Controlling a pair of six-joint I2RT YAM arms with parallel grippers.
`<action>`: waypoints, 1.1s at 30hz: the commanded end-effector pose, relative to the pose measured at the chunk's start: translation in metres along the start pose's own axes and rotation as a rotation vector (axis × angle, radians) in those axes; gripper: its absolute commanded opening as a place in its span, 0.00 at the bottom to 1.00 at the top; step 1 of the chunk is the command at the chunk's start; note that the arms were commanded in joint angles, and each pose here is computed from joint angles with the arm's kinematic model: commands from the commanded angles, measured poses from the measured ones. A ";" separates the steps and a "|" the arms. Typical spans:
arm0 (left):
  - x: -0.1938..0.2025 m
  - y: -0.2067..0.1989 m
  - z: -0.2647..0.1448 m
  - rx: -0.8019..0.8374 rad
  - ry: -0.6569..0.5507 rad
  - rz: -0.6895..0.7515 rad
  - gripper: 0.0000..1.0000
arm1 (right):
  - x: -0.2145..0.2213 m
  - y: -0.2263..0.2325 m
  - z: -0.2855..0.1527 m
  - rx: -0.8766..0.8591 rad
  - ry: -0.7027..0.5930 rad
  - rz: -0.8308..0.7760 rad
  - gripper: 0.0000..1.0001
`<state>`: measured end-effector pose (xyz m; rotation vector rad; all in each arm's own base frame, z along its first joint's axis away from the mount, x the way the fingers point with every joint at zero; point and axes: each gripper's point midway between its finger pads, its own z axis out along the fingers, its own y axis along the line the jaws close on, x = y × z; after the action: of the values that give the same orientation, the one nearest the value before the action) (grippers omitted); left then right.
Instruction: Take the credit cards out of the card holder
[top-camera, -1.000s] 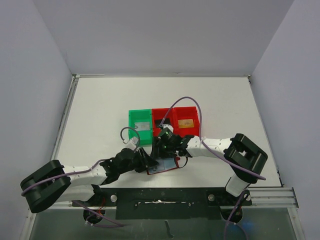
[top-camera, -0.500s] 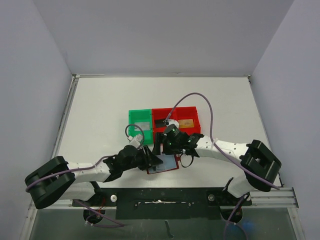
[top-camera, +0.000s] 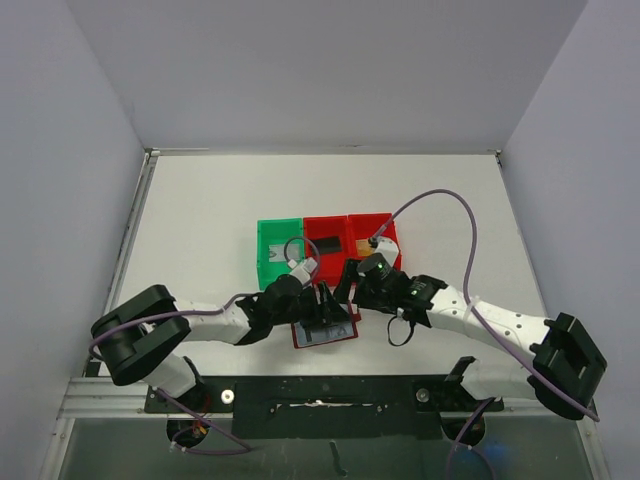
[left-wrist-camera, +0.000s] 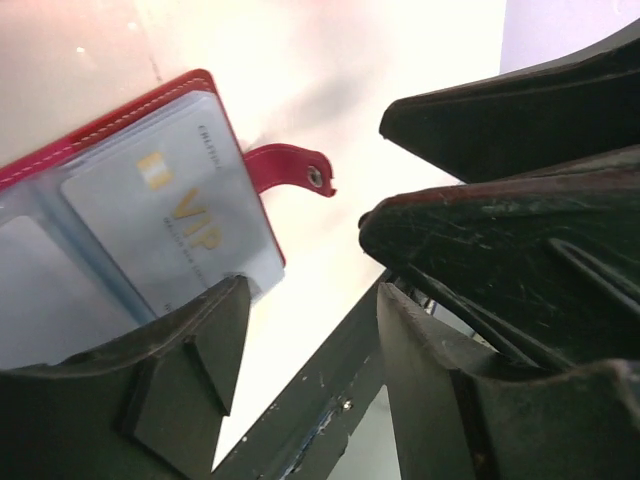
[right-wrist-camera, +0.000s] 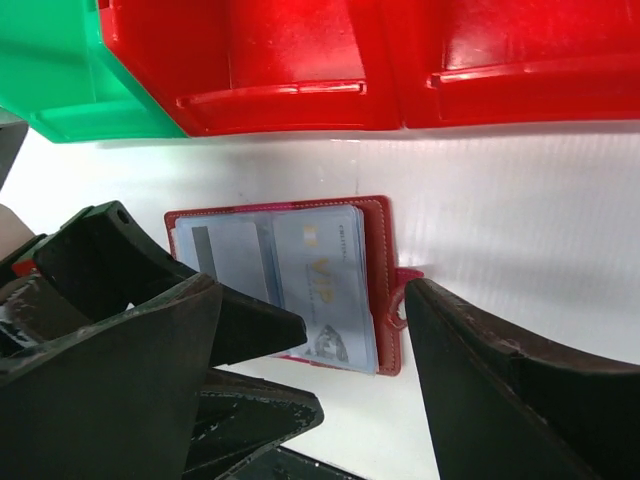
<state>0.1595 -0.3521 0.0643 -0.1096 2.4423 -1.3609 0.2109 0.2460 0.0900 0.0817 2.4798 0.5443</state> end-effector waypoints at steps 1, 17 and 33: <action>-0.015 -0.037 -0.004 0.083 -0.051 0.050 0.54 | -0.011 -0.001 -0.010 -0.038 -0.062 0.084 0.75; -0.043 0.001 -0.052 -0.127 -0.234 0.010 0.55 | 0.010 0.029 0.005 -0.229 0.067 0.057 0.43; -0.031 0.003 -0.019 -0.113 -0.107 0.004 0.50 | 0.079 -0.034 0.045 -0.050 0.203 0.145 0.37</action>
<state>0.1719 -0.3045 0.0578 -0.2440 2.4830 -1.0668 0.1842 0.2605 0.0249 0.1268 2.6184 0.7790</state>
